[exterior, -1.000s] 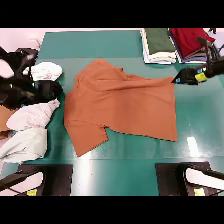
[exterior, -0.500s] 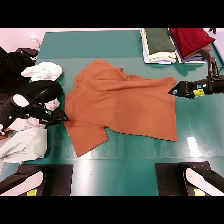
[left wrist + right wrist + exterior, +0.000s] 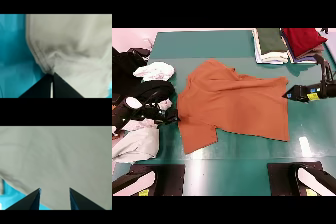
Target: Fold the shirts.
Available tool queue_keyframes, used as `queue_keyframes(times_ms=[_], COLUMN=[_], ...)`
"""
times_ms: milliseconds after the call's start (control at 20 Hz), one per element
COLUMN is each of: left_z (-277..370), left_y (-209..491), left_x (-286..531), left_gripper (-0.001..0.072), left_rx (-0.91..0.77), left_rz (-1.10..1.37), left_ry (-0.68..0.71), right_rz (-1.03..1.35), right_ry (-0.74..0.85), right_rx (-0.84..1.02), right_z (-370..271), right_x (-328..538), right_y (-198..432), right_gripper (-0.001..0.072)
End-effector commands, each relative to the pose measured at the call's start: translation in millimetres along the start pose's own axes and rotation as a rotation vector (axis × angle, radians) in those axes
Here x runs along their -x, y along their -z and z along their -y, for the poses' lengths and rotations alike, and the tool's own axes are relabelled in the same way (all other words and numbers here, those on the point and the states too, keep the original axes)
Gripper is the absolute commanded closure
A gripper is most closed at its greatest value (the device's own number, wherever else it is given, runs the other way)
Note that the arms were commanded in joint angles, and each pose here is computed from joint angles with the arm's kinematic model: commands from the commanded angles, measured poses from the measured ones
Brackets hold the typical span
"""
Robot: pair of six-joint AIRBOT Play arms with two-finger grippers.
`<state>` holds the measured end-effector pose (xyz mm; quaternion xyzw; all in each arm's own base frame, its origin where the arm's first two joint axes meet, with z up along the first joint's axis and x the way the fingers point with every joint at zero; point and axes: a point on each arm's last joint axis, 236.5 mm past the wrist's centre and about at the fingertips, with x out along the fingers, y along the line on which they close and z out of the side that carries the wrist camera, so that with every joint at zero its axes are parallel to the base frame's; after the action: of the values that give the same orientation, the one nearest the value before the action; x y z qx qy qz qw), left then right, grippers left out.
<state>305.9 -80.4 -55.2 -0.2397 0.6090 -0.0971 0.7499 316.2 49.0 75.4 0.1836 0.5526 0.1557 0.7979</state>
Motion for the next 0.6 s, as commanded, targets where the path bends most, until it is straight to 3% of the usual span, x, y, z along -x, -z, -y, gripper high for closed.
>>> queue_keyframes(times_ms=[0,100,150,200,350,550], left_z=[20,33,38,40,41,41], left_y=[-30,-44,-47,-49,-50,-49], left_x=[28,49,56,59,60,60], left_gripper=[0.0687,0.0687,0.0687,0.0687,0.0687,0.0687], left_rx=[-0.074,-0.118,-0.13,-0.135,-0.134,-0.132], left_rz=[0.095,0.164,0.186,0.195,0.198,0.196], left_ry=[0.018,0.029,0.032,0.035,0.037,0.039], right_rz=[-0.133,-0.206,-0.239,-0.266,-0.334,-0.404], right_ry=[0.102,0.194,0.211,0.201,0.082,-0.037], right_rx=[-0.131,-0.257,-0.329,-0.414,-0.555,-0.553], right_z=[56,102,117,126,120,88], right_x=[-6,-8,-9,-13,-36,-76], right_y=[54,100,123,144,180,189], right_gripper=[0.03,0.0281,0.0182,0.0167,0.0207,0.0209])
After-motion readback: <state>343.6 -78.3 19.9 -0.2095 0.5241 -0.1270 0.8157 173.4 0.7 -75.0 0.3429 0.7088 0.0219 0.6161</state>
